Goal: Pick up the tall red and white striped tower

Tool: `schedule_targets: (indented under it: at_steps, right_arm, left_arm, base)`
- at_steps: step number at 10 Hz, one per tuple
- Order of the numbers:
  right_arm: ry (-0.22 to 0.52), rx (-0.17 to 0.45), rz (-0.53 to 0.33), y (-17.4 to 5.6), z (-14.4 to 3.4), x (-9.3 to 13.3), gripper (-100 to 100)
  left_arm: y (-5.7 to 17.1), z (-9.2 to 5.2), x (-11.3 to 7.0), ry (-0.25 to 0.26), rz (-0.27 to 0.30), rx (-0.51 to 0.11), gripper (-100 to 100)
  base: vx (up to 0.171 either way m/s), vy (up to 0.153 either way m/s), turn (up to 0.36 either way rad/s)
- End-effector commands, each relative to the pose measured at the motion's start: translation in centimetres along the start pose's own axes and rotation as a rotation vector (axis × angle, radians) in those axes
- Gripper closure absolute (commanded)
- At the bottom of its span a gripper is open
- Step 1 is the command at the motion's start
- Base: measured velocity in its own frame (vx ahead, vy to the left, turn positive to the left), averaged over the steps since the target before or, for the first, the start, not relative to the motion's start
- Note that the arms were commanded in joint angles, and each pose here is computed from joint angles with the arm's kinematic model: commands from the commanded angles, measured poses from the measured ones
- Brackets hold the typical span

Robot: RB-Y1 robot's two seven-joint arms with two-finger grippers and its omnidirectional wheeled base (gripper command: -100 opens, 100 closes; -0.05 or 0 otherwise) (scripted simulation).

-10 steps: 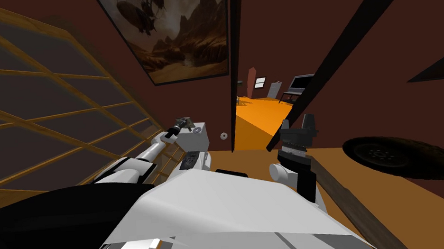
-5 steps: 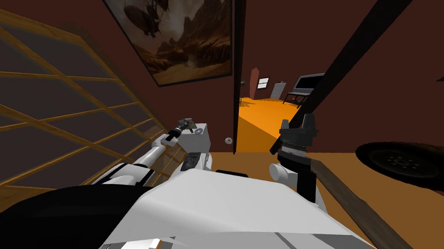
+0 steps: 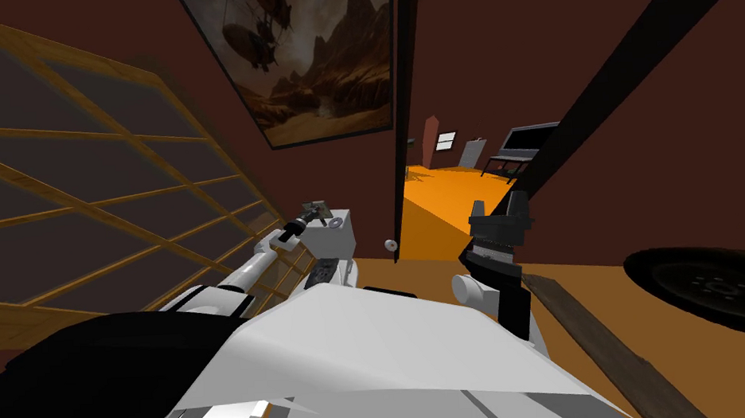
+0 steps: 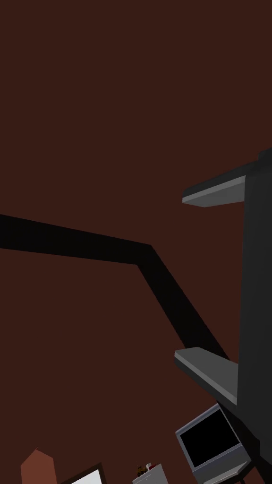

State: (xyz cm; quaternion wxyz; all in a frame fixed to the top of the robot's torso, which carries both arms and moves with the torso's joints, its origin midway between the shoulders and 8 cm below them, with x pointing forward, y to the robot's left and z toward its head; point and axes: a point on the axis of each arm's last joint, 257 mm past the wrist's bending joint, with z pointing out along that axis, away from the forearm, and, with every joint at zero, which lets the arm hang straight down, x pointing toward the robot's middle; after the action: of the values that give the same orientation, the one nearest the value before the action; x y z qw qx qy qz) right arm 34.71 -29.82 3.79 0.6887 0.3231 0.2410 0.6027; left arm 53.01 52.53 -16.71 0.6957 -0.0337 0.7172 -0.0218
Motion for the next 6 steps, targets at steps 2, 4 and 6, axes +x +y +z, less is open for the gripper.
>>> schedule_targets:
  at_steps: [2, 4, 6]
  right_arm:
    - [0.0, 0.0, 0.0, 0.0, 0.0, 0.0, 0]
    - [0.0, 0.0, 0.0, 0.0, 0.0, 0.0, 0]
    - [0.0, 0.0, 0.0, 0.0, 0.0, 0.0, 0]
  left_arm:
    - [-0.7, -1.5, 1.3, 0.013, -0.011, -0.002, 100]
    - [-1.7, -2.4, 2.0, 0.024, -0.011, 0.02, 100]
    - [-3.3, -2.1, 0.9, 0.002, -0.012, 0.052, 100]
  base:
    - [0.113, 0.046, 0.146]
    - [0.048, 0.007, -0.003]
    - [-0.011, -0.006, -0.011]
